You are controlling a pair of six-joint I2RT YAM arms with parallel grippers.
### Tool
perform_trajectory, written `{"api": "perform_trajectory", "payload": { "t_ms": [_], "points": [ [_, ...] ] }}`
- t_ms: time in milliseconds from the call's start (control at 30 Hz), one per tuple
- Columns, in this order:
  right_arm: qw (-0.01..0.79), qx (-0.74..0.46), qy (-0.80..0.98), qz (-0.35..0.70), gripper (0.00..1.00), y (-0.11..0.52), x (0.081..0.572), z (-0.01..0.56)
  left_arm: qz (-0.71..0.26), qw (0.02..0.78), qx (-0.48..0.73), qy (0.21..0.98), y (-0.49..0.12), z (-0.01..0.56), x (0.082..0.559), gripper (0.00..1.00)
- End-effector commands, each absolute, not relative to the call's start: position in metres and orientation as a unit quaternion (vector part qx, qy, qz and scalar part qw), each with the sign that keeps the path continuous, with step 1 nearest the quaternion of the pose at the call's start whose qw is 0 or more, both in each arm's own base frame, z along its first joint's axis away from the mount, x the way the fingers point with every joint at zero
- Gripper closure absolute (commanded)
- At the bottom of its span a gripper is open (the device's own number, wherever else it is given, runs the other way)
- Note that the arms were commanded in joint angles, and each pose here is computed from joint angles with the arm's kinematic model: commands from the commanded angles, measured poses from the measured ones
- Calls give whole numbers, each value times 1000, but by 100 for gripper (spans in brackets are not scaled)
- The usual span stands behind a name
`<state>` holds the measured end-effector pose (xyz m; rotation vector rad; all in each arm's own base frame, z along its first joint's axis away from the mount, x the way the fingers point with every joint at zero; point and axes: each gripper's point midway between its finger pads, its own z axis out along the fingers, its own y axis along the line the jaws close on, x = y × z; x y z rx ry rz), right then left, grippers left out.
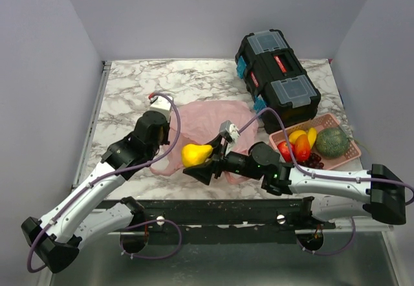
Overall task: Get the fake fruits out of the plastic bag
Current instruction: Take out the fake fruit from the plastic bag.
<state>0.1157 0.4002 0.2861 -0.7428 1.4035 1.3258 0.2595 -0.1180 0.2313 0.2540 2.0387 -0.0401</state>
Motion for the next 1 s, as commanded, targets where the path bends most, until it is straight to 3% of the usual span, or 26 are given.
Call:
{"api": "perform_trajectory", "payload": {
  "t_ms": [0, 267, 600, 967],
  "points": [
    [504, -288, 587, 565, 99, 404, 118, 291, -22, 532, 98, 841, -115, 235, 262, 100],
    [478, -270, 554, 626, 99, 425, 109, 306, -147, 529, 185, 815, -163, 233, 245, 100],
    [607, -93, 468, 636, 99, 378, 155, 384, -124, 510, 182, 831, -156, 221, 245, 100],
    [758, -143, 459, 440, 99, 382, 206, 405, -108, 530, 169, 824, -145, 228, 246, 100]
  ]
}}
